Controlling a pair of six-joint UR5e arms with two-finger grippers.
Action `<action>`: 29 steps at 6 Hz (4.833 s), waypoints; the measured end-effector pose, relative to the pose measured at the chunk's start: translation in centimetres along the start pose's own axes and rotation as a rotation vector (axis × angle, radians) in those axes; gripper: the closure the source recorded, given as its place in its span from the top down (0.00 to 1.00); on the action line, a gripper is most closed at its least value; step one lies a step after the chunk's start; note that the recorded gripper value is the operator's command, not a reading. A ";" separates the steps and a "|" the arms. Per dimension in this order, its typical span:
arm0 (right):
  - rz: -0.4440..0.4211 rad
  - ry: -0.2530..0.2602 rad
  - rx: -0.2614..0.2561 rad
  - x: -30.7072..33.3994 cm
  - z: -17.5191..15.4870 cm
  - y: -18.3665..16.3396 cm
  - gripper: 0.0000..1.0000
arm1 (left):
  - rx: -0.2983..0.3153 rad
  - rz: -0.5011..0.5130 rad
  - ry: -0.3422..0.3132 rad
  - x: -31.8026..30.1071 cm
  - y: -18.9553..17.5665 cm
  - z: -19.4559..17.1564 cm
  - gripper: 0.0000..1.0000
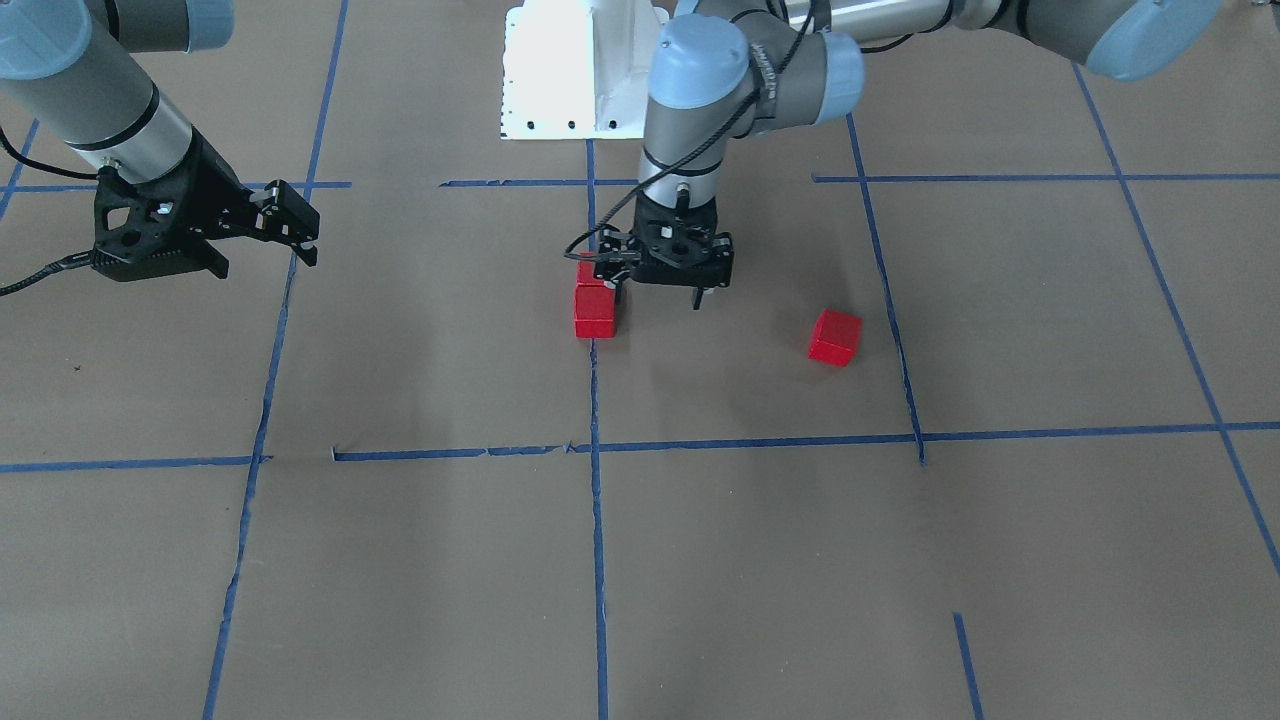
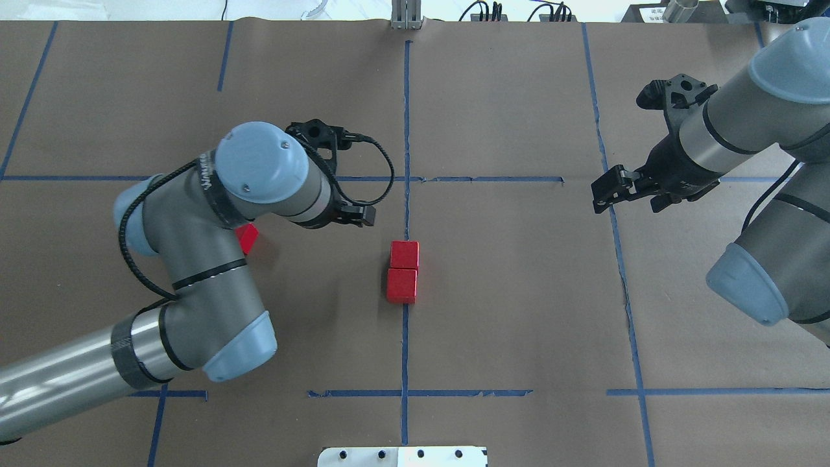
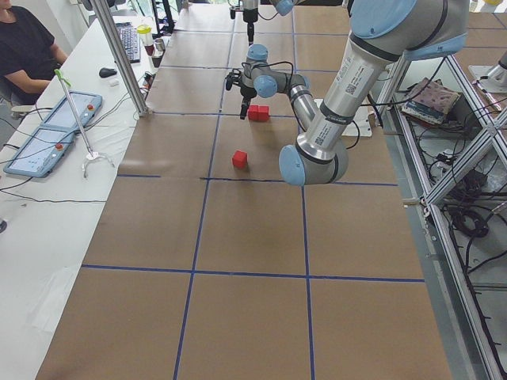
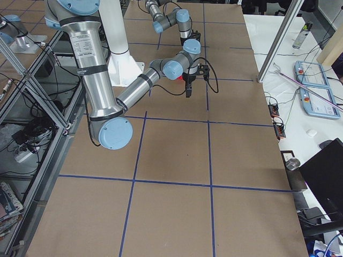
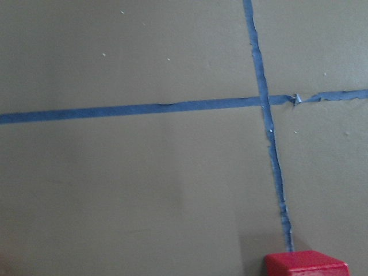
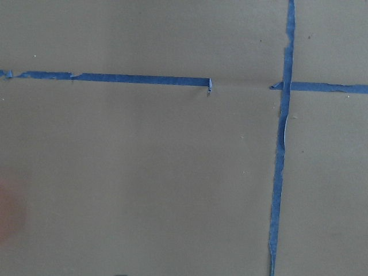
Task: Form red blocks into L shape at center
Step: 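Move the left gripper to the remaining red cube and grasp it, then carry the red cube with the left gripper toward the two-cube column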
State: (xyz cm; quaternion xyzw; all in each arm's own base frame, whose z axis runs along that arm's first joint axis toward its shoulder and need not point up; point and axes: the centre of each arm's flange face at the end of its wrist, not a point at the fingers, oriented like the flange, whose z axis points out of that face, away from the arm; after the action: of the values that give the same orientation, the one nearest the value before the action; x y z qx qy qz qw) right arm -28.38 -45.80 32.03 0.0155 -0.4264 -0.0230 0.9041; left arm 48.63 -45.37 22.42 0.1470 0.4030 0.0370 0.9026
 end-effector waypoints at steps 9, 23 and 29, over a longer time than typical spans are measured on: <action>0.003 0.003 -0.002 0.1 0.2 0.0 1.00 | -0.126 0.138 -0.025 -16.2 1.8 5.8 0.99; 0.029 0.032 -0.021 2.2 1.2 0.6 1.00 | -0.035 -1.070 -0.173 2.6 1.3 3.0 0.00; 0.046 0.039 -0.026 2.7 1.4 0.9 1.00 | -0.011 -1.717 -0.217 6.5 1.0 3.8 0.01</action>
State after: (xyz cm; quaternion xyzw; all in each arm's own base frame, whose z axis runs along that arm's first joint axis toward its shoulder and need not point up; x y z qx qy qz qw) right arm -27.76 -45.04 35.07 -0.0055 -0.4085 -0.0073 0.9127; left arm 55.89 -44.15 20.48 -0.2099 0.2859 -0.6697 0.6524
